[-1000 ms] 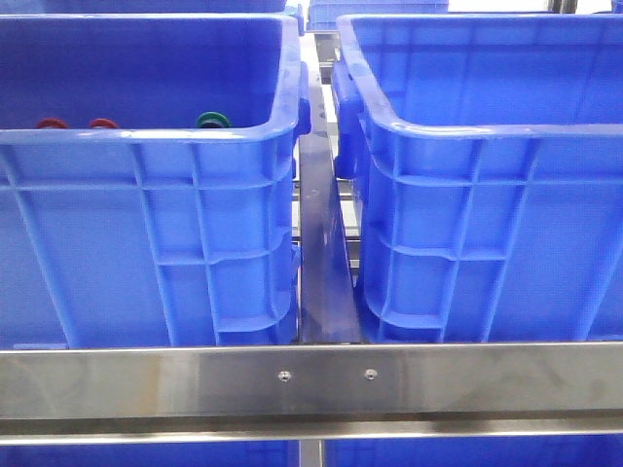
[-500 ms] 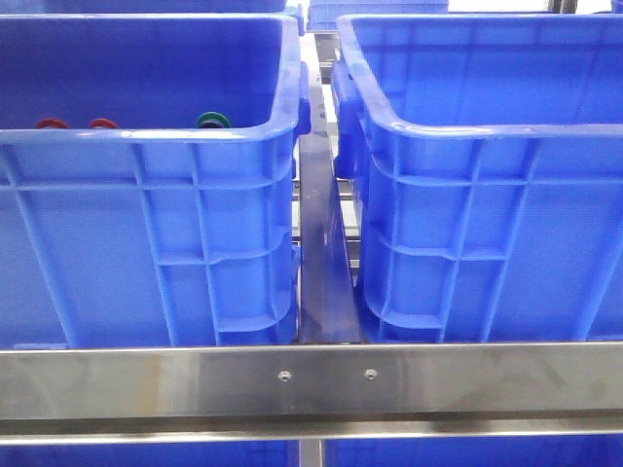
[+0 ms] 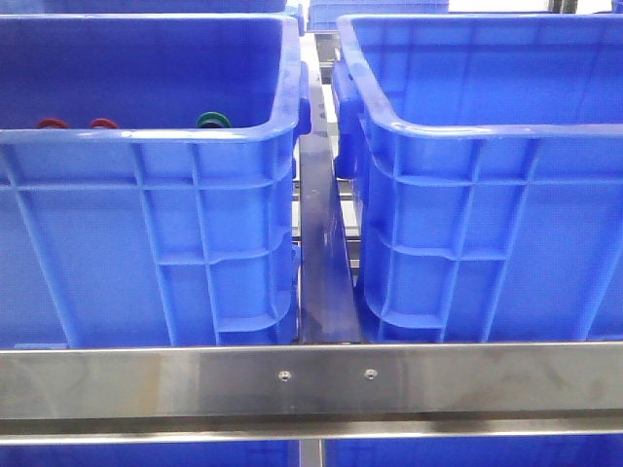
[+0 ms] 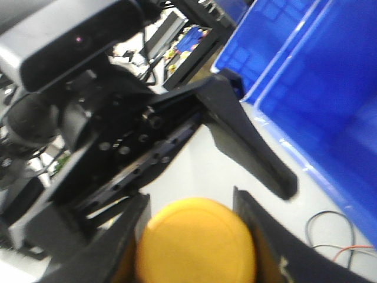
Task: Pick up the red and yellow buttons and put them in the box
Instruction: 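Grasp the yellow button cap with the right gripper, release left gripper, then lower the yellow button into the empty bin and open the right gripper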
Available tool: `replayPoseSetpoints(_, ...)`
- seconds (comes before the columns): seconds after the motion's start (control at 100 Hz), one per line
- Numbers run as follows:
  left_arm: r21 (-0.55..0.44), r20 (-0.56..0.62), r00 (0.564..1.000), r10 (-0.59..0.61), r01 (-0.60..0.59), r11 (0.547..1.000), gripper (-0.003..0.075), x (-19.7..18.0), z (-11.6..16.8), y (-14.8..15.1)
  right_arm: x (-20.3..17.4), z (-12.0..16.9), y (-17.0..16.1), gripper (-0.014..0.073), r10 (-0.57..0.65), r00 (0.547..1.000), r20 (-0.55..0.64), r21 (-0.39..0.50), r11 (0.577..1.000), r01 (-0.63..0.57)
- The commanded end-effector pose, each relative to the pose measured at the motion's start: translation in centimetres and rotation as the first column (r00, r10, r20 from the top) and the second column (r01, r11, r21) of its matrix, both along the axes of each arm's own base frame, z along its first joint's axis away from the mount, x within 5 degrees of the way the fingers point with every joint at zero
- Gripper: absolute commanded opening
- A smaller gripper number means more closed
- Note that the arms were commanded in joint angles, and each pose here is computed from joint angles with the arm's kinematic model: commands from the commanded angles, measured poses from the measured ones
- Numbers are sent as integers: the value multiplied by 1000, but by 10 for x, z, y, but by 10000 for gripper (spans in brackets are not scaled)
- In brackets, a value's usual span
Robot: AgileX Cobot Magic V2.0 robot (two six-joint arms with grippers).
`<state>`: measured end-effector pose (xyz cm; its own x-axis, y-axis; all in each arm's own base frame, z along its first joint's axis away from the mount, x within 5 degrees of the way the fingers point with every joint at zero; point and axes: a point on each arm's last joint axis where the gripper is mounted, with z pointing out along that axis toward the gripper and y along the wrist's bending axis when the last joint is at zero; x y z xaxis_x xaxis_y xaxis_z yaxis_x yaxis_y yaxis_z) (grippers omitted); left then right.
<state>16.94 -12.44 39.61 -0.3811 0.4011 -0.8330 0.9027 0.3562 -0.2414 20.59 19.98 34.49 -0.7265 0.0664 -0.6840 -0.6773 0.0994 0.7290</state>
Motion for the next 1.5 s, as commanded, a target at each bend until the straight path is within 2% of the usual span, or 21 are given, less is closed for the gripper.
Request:
replayPoseSetpoints(0.0,-103,80,996,51,-42,994,667,-7,23,1,-1,23,-3,-62,-35,998,44,87,996,31)
replayPoseSetpoints(0.25,-122,180,947,267,-248,961,664,-18,39,26,22,20,-24,-62,-188,979,78,57,981,184)
replayPoseSetpoints(0.32,-134,195,924,330,-308,942,664,-21,43,33,32,20,-37,-62,-255,960,118,47,967,252)
replayPoseSetpoints(0.41,-157,225,876,426,-398,904,664,-25,45,42,48,18,-58,-62,-367,913,177,21,929,369)
replayPoseSetpoints(0.51,-180,262,790,554,-524,833,664,-29,43,56,65,15,-84,-62,-493,831,256,-24,856,516)
replayPoseSetpoints(0.6,-206,296,688,662,-631,748,664,-33,38,69,78,11,-107,-62,-593,732,336,-84,755,650)
replayPoseSetpoints(0.71,-231,304,599,741,-708,667,664,-39,28,80,88,6,-126,-62,-659,624,420,-151,627,764)
replayPoseSetpoints(0.81,-220,303,529,793,-771,598,664,-39,17,89,94,1,-136,-62,-674,552,492,-204,527,825)
replayPoseSetpoints(0.9,-193,306,486,819,-810,554,664,-39,8,95,101,-8,-141,-62,-680,524,513,-251,465,849)
replayPoseSetpoints(1.05,-189,328,467,821,-819,541,664,-43,5,98,123,-32,-145,-62,-695,518,499,-339,393,855)
replayPoseSetpoints(1.24,-204,337,459,822,-816,540,664,-43,7,98,165,-54,-149,-62,-715,494,494,-407,311,859)
replayPoseSetpoints(1.43,-204,337,459,822,-816,540,663,-43,7,98,196,-73,-148,-59,-722,491,488,-443,280,852)
replayPoseSetpoints(1.49,-204,337,459,822,-816,540,663,-43,7,98,201,-78,-149,-22,-724,489,487,-454,268,849)
